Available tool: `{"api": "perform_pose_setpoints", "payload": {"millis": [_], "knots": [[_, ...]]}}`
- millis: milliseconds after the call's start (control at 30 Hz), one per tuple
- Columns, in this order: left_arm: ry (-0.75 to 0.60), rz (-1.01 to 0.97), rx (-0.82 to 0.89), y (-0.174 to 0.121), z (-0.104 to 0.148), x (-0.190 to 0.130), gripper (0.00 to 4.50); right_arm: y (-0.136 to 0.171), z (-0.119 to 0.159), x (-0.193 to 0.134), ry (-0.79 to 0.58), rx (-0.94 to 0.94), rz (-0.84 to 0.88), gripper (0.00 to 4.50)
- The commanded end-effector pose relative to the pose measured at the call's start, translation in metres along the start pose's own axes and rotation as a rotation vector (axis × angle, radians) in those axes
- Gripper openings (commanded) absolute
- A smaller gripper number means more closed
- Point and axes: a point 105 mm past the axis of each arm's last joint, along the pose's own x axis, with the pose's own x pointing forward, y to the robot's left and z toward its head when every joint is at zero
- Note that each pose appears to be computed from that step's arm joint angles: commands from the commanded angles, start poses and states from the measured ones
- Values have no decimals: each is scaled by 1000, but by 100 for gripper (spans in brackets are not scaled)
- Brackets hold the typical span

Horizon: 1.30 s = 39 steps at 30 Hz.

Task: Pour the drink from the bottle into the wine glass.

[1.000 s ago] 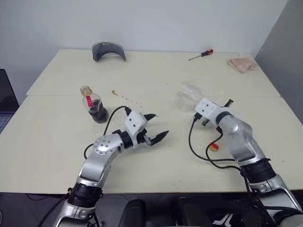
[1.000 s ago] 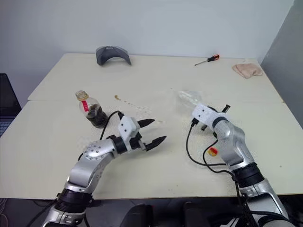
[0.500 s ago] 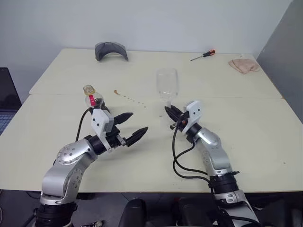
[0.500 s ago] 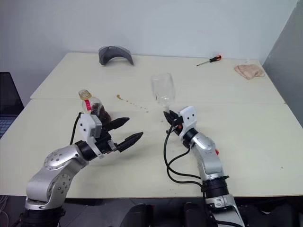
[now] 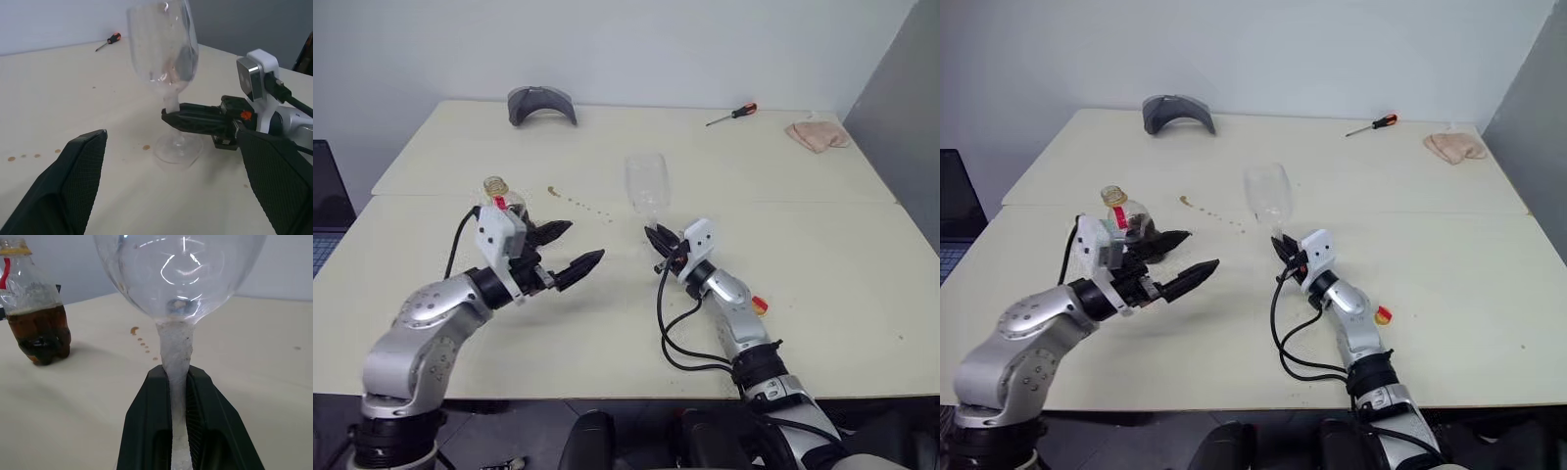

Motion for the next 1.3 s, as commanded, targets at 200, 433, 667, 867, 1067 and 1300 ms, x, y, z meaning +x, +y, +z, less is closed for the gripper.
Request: {"api": "perform_pose_setpoints", "payload": {"millis": [200, 433, 667, 867, 1067, 1300], "knots": [[0, -24, 70, 4, 19, -13, 450, 12, 15, 0, -60, 0, 61, 171], [-11, -30, 89, 4, 23, -12, 450, 12, -3, -11, 23, 0, 63, 421], [-15, -22, 110, 8, 25, -12, 450, 0, -17, -20, 126, -7, -6, 445], [-19, -28, 113, 8, 22, -12, 450, 3, -14, -25, 132, 33, -18, 445], [29, -5, 94, 11, 6, -18, 450, 11, 11, -33, 97, 35, 58, 445], [113, 51, 75, 16, -15, -20, 450, 9, 46, -39, 65, -20, 97, 445]]}}
